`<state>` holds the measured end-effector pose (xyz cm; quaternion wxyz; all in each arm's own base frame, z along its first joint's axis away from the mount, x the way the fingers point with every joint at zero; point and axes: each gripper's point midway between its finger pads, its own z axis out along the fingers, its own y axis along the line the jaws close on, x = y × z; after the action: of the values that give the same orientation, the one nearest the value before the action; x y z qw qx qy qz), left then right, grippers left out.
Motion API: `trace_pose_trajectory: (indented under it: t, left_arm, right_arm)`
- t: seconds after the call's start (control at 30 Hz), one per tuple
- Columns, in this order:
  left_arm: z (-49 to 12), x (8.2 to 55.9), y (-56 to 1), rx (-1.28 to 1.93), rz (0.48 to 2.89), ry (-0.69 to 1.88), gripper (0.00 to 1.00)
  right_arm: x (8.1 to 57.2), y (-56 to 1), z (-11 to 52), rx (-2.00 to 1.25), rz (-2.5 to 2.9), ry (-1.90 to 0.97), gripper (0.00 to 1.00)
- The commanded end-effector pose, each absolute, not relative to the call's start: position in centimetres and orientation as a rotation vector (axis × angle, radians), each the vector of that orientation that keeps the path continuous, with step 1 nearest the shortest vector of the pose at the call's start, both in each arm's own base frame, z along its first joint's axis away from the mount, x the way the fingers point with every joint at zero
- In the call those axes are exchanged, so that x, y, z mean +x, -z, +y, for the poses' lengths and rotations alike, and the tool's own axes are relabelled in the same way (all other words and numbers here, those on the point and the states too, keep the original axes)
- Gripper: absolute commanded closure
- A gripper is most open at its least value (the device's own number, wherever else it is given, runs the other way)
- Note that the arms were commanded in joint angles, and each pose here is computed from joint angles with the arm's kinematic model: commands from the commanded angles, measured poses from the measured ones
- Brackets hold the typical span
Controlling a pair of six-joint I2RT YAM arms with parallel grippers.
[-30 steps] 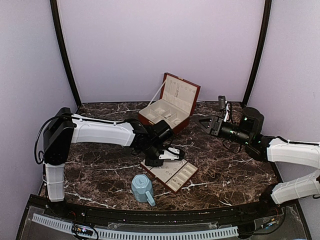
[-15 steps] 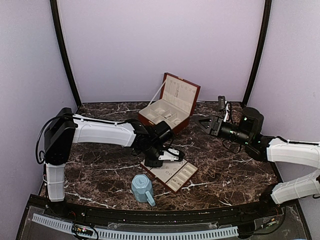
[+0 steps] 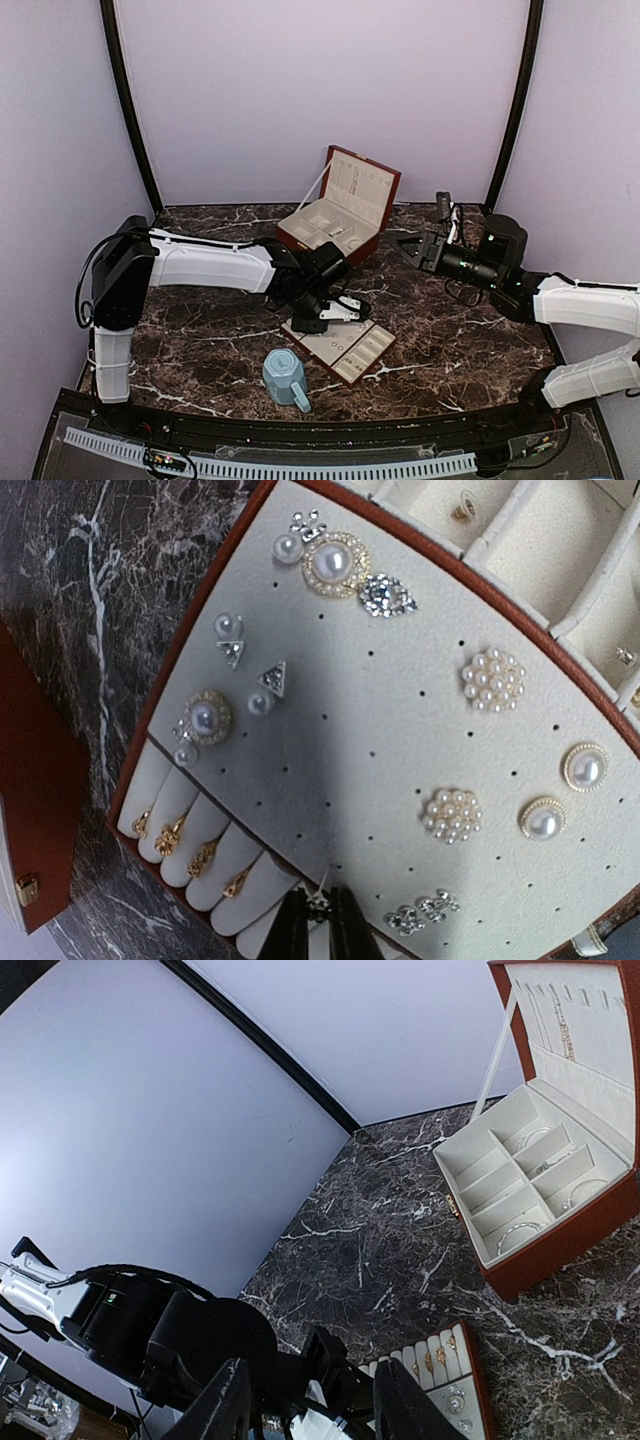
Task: Organize the mixed jewelry
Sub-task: Insert the earring into the earring holder.
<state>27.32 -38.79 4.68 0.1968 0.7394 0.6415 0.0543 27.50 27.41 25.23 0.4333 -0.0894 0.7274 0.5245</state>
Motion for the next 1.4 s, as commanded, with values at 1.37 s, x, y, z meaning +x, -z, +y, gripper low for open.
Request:
trace_pose_trajectory:
  t: [1.37]
  left_arm:
    - [-37.2, 25.3, -5.1, 2.166, 1.767, -0.159, 0.97]
  right_arm:
    - [27.7, -26.4, 27.5, -0.226, 1.755, -1.332, 0.57]
